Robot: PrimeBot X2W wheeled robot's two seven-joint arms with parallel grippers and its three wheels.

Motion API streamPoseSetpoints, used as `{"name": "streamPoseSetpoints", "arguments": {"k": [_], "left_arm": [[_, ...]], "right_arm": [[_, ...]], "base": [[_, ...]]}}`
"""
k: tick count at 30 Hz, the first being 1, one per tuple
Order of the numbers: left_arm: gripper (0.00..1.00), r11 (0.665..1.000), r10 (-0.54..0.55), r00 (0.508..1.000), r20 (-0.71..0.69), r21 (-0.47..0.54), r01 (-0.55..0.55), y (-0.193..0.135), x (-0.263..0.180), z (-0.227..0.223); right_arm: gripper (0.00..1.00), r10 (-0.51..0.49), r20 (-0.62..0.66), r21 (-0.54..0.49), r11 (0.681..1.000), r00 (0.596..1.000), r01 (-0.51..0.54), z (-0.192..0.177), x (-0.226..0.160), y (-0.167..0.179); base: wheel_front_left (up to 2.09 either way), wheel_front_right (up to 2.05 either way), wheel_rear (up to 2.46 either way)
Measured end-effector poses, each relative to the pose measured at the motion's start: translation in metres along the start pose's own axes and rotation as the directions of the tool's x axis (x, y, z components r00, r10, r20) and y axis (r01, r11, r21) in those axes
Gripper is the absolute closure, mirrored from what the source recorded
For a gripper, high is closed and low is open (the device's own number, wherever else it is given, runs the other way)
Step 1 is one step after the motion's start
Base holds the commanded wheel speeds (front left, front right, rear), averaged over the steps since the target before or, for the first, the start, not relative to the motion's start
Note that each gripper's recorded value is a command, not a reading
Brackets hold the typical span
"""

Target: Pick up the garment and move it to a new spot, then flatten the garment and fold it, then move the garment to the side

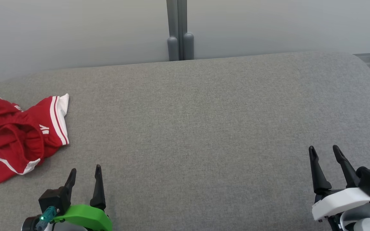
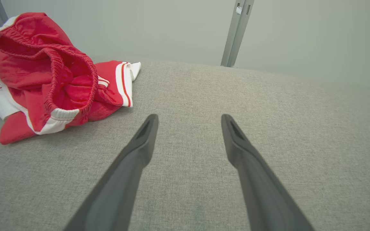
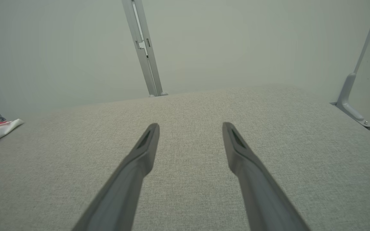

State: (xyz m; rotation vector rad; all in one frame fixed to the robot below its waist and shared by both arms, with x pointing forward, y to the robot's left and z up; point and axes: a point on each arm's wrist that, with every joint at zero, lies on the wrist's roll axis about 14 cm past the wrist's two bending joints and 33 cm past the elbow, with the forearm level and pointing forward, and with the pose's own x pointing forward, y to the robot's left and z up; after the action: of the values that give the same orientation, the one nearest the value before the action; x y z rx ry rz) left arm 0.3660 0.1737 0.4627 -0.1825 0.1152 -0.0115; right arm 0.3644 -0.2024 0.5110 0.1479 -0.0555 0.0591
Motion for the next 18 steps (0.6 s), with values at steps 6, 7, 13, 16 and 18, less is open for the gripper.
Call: {"name": "streamPoseSetpoints", "arguments": {"k": [6,7,13,16,18], "left_arm": [[0.00,1.000,0.011,1.000,0.013,0.029,-0.011,0.0037,-0.0013,0.0005],[0.00,1.000,0.011,1.000,0.014,0.027,-0.012,0.0040,-0.0013,0.0003],[0.00,0.999,0.017,1.000,0.023,0.036,-0.018,0.0063,-0.0015,0.0002],[0.00,0.998,0.009,1.000,0.030,0.060,-0.011,0.0050,-0.0015,0.0007],[0.00,0.997,0.007,0.999,0.034,0.070,-0.009,0.0046,-0.0015,0.0013]], "right_arm": [[0.00,0.006,0.000,-0.034,0.999,1.000,-0.006,-0.0012,-0.0002,0.0010],[0.00,0.007,0.001,-0.041,0.999,1.000,-0.007,-0.0012,-0.0001,0.0012],[0.00,0.019,-0.002,-0.076,0.997,1.000,-0.019,-0.0033,-0.0003,0.0032],[0.00,0.019,-0.003,-0.097,0.995,1.000,-0.019,-0.0042,-0.0009,0.0020],[0.00,0.013,-0.002,-0.103,0.995,1.000,-0.014,-0.0044,-0.0012,0.0001]], "base": [[0.00,0.00,0.00],[0.00,0.00,0.00],[0.00,0.00,0.00],[0.00,0.00,0.00],[0.00,0.00,0.00]]}}
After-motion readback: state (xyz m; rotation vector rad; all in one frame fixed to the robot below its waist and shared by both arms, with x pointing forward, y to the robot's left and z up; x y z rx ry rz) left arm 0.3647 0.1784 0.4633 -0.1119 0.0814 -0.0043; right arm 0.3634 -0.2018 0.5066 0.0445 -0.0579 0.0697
